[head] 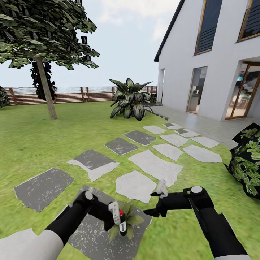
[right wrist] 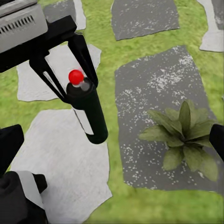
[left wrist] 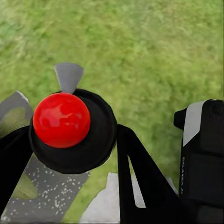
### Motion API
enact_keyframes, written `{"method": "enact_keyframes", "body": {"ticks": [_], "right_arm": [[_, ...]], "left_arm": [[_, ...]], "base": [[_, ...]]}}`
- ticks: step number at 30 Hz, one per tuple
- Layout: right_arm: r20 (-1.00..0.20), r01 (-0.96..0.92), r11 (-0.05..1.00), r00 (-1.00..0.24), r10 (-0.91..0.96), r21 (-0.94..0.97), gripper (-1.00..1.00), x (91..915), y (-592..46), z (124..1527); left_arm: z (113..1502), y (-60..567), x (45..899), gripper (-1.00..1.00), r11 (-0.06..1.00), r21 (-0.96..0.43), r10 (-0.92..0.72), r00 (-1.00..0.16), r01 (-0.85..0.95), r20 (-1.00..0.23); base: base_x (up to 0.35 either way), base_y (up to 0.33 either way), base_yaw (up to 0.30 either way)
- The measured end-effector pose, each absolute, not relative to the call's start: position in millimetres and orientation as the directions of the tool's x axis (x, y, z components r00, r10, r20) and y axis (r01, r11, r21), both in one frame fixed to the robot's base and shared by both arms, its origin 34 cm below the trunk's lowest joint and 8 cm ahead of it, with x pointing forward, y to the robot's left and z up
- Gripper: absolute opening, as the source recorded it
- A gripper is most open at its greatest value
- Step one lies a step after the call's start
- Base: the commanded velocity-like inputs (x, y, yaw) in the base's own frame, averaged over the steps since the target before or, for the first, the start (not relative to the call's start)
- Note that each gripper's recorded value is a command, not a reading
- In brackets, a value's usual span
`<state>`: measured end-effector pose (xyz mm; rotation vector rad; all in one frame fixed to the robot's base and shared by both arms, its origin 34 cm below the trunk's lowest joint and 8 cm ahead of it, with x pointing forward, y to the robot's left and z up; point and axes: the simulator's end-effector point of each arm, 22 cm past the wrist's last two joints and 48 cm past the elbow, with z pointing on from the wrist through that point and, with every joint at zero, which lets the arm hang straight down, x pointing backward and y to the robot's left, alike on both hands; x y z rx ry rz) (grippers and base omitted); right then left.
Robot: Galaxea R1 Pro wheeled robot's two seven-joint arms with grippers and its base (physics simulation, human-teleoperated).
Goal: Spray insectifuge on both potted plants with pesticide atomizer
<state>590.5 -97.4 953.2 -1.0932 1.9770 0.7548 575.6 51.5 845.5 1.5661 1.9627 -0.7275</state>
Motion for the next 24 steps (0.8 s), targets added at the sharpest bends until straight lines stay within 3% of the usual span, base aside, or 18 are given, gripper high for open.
{"method": "enact_keyframes", "body": {"ticks": [9, 15, 24], "right_arm": [[-0.823, -0.877, 0.460, -0.361, -0.439, 0.139, -1.00, 590, -95, 953], [-0.794, -0.930, 0.346, -0.302, -0.528, 0.123, -1.00, 563, -57, 940], [-0.790, -0.935, 0.332, -0.294, -0.539, 0.122, -1.00, 560, -53, 938]], "left_arm": [[837, 48, 566, -1.00, 0.146, -0.079, 0.738, -0.161, 0.986, -0.656], [829, 41, 555, -1.00, 0.116, -0.092, 0.781, -0.148, 0.989, -0.606], [819, 34, 540, -1.00, 0.069, -0.102, 0.824, -0.115, 0.992, -0.555]], "base": [[0.000, 0.000, 0.000], [0.000, 0.000, 0.000], [0.000, 0.000, 0.000]]}}
